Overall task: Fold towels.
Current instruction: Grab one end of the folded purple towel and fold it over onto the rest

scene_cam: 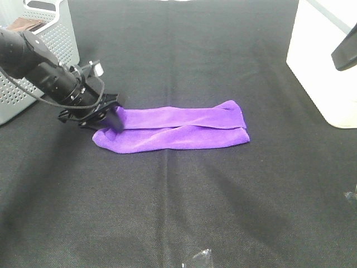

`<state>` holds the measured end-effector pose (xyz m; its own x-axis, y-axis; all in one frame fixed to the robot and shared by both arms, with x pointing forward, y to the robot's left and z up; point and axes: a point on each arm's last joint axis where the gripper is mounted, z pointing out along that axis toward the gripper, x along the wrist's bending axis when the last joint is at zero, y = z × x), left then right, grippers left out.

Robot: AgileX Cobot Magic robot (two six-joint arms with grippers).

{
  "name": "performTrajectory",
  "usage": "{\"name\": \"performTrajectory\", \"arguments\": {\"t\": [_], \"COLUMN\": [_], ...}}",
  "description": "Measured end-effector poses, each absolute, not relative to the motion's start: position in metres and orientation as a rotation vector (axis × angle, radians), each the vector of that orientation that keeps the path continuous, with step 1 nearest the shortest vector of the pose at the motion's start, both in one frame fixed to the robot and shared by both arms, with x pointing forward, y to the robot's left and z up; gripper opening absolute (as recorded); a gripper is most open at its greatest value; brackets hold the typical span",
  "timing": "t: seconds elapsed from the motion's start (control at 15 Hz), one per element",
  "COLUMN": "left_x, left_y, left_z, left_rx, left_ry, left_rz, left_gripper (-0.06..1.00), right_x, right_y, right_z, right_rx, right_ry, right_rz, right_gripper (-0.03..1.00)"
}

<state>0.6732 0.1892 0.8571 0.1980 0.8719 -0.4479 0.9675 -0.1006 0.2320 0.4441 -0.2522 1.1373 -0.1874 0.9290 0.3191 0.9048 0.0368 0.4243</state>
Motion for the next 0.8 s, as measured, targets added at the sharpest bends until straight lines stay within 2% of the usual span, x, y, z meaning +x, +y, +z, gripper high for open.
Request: {"name": "performTrajectory", "arguments": {"t": [0.07, 0.13, 0.4, 0.8], "left_x": [0.673, 0.672, 0.664, 0.659], "left_y": [0.19, 0.19, 0.196, 0.231], "left_z": [0.856, 0.856, 0.87, 0.926], "left_rx": [2.032, 2.052, 2.217, 2.339], "left_ry": [1.709, 1.701, 1.683, 1.679], "left_rz": [-0.264, -0.257, -0.197, -0.011], "left_gripper": [0.08, 0.03, 0.02, 0.02], "right_x": [0.444, 0.444, 0.444, 0.444], "right_y": [-0.252, -0.252, -0.252, -0.252], "right_z": [1.137, 1.137, 1.137, 1.137], "right_rx": [1.974, 1.972, 1.965, 1.961], "right_ry": [2.23, 2.231, 2.235, 2.238], "right_rz": [0.853, 0.853, 0.852, 0.852], "right_gripper": [0.73, 0.73, 0.73, 0.73]}}
